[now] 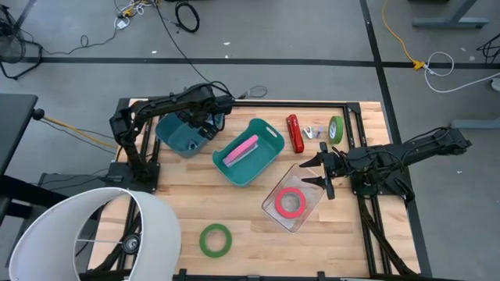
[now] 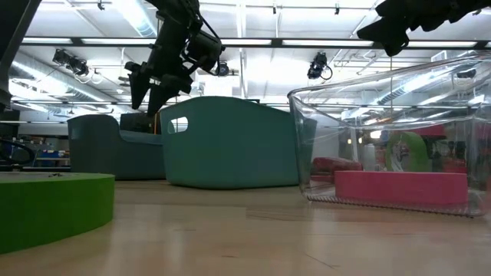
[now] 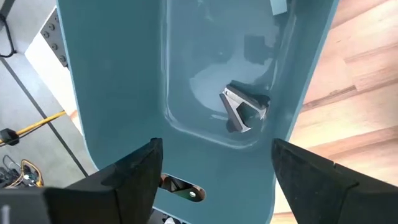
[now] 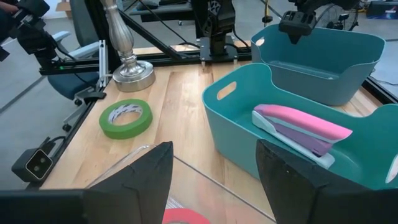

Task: Pick and place Stapler, Stapler remover, tape
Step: Put the bottom left green tape into the transparent bin

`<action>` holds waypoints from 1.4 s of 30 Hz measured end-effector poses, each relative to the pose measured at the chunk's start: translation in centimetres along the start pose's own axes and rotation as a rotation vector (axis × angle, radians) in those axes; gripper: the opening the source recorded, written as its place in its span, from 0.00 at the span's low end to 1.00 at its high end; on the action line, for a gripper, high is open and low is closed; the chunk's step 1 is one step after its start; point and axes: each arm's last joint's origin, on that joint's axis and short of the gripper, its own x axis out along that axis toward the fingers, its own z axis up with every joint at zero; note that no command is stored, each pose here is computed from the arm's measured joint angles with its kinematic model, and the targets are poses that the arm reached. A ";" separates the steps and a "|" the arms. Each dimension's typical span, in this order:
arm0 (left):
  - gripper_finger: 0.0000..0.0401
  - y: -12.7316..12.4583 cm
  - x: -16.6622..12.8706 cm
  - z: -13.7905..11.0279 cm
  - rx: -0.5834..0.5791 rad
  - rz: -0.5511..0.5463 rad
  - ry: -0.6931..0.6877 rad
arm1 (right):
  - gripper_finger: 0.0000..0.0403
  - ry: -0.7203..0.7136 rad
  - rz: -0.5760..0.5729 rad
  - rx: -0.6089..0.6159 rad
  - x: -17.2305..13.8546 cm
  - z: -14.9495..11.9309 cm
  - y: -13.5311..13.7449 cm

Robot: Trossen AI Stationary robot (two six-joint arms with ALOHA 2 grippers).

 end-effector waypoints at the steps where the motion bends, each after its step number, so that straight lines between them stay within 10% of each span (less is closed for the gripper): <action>1: 0.75 0.0 0.0 0.0 0.000 -0.001 0.000 | 0.57 0.000 0.000 0.000 0.0 0.0 0.0; 16: 0.75 -0.7 -5.3 -0.7 0.006 -0.125 -0.168 | 0.57 0.004 0.024 0.000 0.0 0.0 0.1; 42: 0.75 -10.2 -12.6 -11.7 0.502 -0.352 -0.450 | 0.57 0.004 0.026 0.000 0.0 0.0 0.1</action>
